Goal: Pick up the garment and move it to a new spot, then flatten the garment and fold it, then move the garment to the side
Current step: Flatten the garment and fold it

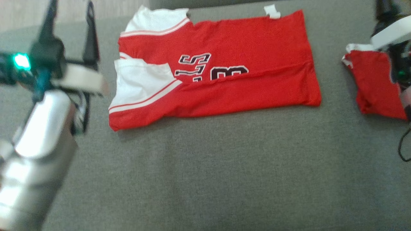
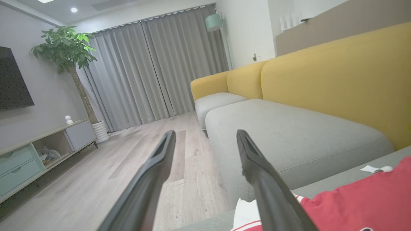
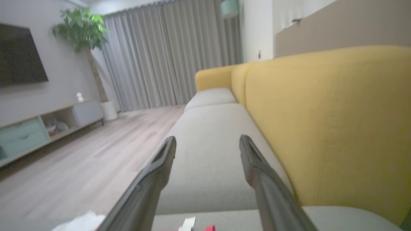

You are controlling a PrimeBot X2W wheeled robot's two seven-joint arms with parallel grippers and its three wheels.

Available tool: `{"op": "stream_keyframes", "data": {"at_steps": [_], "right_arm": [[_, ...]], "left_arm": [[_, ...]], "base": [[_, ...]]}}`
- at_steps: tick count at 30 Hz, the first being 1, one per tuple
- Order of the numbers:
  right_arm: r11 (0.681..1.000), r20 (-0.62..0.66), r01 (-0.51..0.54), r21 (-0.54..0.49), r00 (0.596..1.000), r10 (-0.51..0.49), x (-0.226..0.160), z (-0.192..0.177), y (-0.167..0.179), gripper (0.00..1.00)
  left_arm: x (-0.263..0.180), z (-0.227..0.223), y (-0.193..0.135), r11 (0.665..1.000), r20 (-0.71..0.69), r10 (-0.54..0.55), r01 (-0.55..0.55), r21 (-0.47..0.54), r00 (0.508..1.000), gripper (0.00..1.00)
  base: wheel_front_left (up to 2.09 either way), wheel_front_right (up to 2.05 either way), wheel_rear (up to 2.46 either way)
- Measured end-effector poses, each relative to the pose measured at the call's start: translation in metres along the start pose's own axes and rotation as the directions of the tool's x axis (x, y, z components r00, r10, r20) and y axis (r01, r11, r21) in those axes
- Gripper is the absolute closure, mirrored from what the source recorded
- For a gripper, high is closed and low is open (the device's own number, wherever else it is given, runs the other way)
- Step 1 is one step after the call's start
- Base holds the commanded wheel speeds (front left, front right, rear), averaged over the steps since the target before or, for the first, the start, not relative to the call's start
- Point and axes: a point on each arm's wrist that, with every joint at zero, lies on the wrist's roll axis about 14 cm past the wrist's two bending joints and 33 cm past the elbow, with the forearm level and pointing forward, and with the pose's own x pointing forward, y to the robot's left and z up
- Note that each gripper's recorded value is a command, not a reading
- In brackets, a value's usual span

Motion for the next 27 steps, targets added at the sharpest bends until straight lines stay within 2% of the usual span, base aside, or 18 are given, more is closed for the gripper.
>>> {"op": "stream_keyframes", "data": {"at_steps": [2,4,6,11,16,18,21,27], "right_arm": [[1.0,0.084,0.015,0.02,0.996,-0.017,-0.013,0.019,0.001,0.0],[0.998,0.111,0.037,0.051,0.993,-0.042,-0.036,0.011,0.007,0.0],[0.997,0.105,0.046,0.061,0.993,-0.052,-0.05,0.001,0.012,0.0],[0.992,0.017,0.077,0.1,0.997,-0.079,-0.116,-0.056,0.048,0.0],[0.99,-0.018,0.112,0.086,0.994,-0.111,-0.157,-0.073,0.049,0.0],[0.988,-0.033,0.122,0.091,0.992,-0.119,-0.169,-0.079,0.048,0.0],[0.976,-0.066,0.154,0.155,0.987,-0.146,-0.183,-0.091,0.046,0.0],[0.975,-0.076,0.148,0.167,0.988,-0.137,-0.186,-0.095,0.05,0.0]], "left_arm": [[-0.018,0.0,-0.007,0.998,-0.001,0.016,-0.016,-0.062,1.0,0.0],[-0.038,-0.001,-0.011,0.993,-0.007,0.035,-0.035,-0.111,0.999,0.0],[-0.047,0.001,-0.011,0.99,-0.002,0.055,-0.055,-0.129,0.998,0.0],[-0.091,0.001,-0.018,0.973,-0.007,0.117,-0.116,-0.199,0.993,0.0],[-0.135,-0.027,-0.025,0.965,-0.091,0.155,-0.17,-0.201,0.984,0.0],[-0.146,-0.037,-0.026,0.96,-0.123,0.17,-0.193,-0.203,0.978,0.0],[-0.157,-0.06,-0.035,0.956,-0.193,0.148,-0.19,-0.222,0.97,0.0],[-0.147,-0.073,-0.033,0.958,-0.217,0.145,-0.192,-0.214,0.965,0.0]], "base": [[0.0,0.0,0.0],[0.0,0.0,0.0],[0.0,0.0,0.0],[0.0,0.0,0.0],[0.0,0.0,0.0],[0.0,0.0,0.0],[0.0,0.0,0.0],[0.0,0.0,0.0]]}}
